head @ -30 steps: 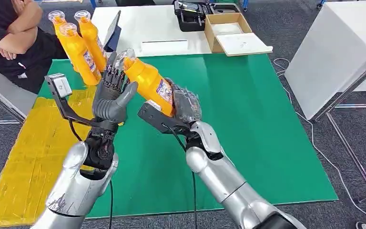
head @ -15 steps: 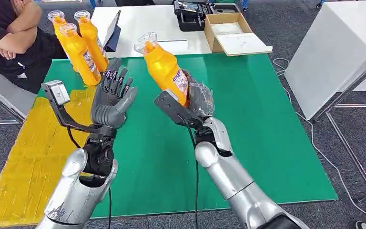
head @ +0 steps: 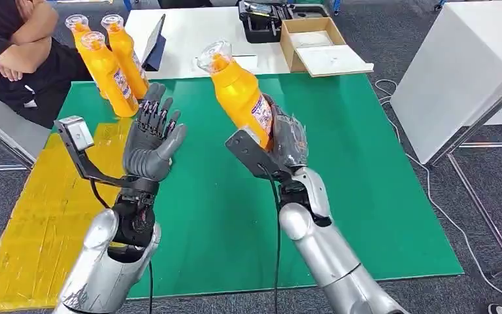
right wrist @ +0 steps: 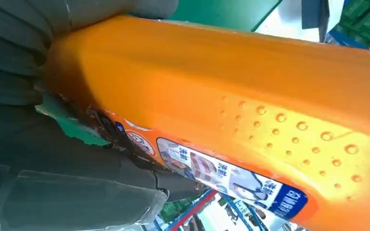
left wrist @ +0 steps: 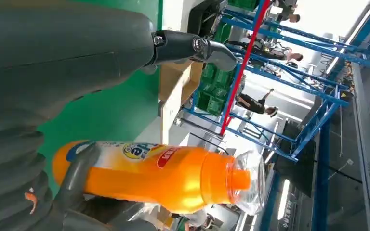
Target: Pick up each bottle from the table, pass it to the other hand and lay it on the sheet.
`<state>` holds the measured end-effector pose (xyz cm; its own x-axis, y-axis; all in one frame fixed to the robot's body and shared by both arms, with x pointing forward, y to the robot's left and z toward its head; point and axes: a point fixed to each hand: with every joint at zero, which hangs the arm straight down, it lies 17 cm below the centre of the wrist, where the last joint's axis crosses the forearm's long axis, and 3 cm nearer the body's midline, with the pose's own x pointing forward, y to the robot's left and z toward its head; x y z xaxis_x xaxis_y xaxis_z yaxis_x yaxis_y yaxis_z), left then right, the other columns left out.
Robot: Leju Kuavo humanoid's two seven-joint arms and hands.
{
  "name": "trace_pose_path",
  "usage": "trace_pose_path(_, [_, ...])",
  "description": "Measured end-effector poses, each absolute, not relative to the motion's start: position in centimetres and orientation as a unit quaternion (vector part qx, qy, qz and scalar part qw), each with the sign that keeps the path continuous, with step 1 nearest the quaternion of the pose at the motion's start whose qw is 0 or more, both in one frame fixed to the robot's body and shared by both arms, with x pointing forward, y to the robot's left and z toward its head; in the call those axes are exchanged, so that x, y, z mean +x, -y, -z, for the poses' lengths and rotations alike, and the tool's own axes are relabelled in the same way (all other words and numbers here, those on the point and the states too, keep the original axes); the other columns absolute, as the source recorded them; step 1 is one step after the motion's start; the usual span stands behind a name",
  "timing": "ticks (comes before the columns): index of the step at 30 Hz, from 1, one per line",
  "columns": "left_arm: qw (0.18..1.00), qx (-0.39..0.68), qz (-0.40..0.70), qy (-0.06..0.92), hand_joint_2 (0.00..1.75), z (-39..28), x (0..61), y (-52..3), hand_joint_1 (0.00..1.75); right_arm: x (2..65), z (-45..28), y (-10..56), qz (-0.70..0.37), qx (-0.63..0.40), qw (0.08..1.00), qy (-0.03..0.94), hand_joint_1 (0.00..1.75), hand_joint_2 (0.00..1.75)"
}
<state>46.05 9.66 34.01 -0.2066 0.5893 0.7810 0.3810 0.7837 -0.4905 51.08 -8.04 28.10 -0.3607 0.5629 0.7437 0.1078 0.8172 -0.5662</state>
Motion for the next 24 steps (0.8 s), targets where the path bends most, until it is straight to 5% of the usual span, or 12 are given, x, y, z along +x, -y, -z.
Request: trace_pose_path(24, [0.551,-0.334,-0.066,0.762,1.75,-34.0,45.0,-7.3,0.0,49.0,-29.1,3.1,-0.296,-0.241,0.464,0.799,1.75,1.75])
